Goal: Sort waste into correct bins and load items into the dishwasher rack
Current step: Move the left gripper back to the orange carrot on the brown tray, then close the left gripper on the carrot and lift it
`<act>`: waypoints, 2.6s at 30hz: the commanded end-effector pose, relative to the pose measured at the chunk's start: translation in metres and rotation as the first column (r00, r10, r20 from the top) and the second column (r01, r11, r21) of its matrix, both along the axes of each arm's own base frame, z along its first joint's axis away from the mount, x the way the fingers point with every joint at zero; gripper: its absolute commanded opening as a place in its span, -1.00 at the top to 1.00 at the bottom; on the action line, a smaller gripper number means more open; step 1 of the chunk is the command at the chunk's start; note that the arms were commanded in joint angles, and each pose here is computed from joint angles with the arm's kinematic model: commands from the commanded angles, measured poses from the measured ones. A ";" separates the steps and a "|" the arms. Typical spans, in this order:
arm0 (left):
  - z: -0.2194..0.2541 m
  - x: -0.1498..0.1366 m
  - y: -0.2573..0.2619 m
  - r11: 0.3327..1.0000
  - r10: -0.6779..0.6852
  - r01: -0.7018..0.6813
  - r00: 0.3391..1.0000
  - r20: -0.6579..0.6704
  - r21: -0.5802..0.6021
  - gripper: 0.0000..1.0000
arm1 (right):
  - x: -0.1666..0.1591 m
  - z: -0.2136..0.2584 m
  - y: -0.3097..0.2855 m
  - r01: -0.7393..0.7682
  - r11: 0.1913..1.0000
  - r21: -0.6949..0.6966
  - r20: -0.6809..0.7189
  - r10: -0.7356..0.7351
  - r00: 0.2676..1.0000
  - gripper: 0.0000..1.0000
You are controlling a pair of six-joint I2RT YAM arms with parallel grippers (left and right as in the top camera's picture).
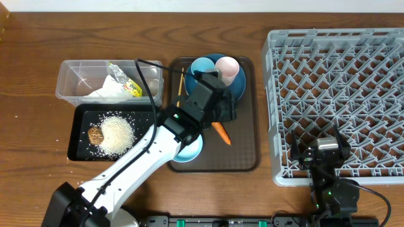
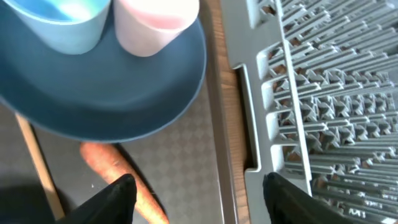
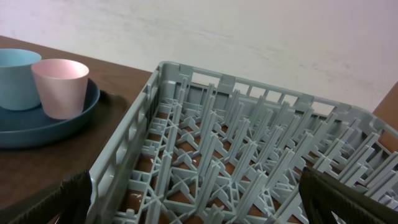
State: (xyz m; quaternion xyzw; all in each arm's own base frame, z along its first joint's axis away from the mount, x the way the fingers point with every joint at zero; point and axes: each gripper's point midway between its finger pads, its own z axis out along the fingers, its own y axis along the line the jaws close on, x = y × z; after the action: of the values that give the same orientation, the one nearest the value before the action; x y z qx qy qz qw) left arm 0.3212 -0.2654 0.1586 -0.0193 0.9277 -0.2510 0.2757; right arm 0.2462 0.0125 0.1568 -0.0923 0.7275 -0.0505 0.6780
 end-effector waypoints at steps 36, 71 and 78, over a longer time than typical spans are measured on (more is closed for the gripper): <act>-0.149 -0.005 0.008 0.936 0.239 -0.169 0.949 -0.204 0.309 -0.07 | 0.000 -0.001 -0.001 0.003 1.000 -0.006 -0.004 -0.003 1.000 -0.98; -0.148 -0.015 0.018 0.923 0.247 -0.155 0.941 -0.233 0.352 0.27 | 0.000 -0.001 -0.001 0.003 1.000 -0.006 -0.004 -0.003 1.000 -0.98; -0.149 -0.012 0.029 0.915 0.274 -0.175 0.931 -0.241 0.364 0.27 | 0.000 -0.001 -0.001 0.003 1.000 -0.006 -0.004 -0.003 1.000 -0.98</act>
State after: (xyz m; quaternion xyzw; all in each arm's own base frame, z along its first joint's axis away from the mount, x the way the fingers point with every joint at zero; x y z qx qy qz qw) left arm 0.3040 -0.2441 0.0036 -0.1029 0.9802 -0.0534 0.1603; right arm 0.2462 0.0125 0.1568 -0.0923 0.7275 -0.0505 0.6780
